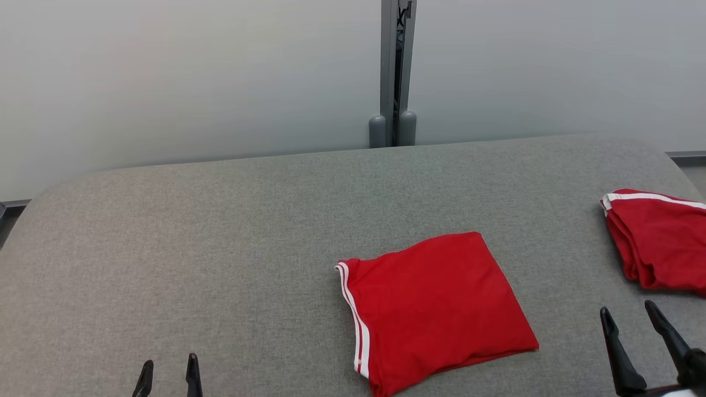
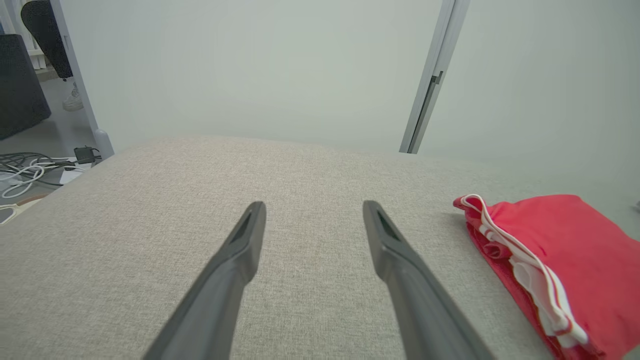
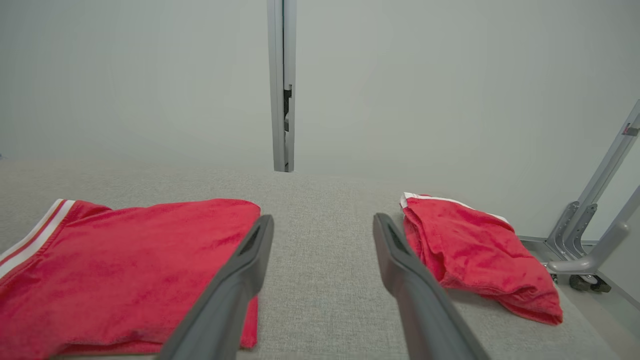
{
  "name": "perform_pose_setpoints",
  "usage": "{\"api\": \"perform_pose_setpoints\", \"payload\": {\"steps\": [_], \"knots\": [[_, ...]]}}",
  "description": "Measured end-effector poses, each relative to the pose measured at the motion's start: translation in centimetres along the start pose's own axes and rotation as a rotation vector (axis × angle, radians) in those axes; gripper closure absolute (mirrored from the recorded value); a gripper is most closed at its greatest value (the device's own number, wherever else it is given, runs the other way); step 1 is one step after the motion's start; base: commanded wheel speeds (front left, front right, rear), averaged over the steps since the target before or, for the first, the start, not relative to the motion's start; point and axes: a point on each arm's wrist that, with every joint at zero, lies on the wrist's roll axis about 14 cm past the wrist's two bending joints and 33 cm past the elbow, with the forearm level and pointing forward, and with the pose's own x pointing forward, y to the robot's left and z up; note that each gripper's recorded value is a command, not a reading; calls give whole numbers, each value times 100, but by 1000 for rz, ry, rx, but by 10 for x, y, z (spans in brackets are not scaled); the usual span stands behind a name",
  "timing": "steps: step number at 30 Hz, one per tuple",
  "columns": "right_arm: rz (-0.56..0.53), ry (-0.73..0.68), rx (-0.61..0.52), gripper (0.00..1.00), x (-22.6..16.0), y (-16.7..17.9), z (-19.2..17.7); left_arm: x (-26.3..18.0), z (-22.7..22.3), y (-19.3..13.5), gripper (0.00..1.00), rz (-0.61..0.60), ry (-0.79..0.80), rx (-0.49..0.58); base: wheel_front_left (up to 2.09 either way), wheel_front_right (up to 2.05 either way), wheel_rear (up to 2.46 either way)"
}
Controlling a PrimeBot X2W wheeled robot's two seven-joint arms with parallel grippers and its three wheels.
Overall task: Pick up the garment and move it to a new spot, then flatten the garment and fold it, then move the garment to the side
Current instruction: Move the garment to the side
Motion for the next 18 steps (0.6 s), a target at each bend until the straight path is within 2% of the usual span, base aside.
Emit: {"api": "perform_pose_setpoints", "payload": {"steps": [6,18], "knots": [[-27,12,31,0,-12,1,-7,-11,-1,5,0,8,0,5,0,0,0],[43,-2,47,0,-2,26,-3,-22,2,17,0,51,-16,-1,0,0,0]]}}
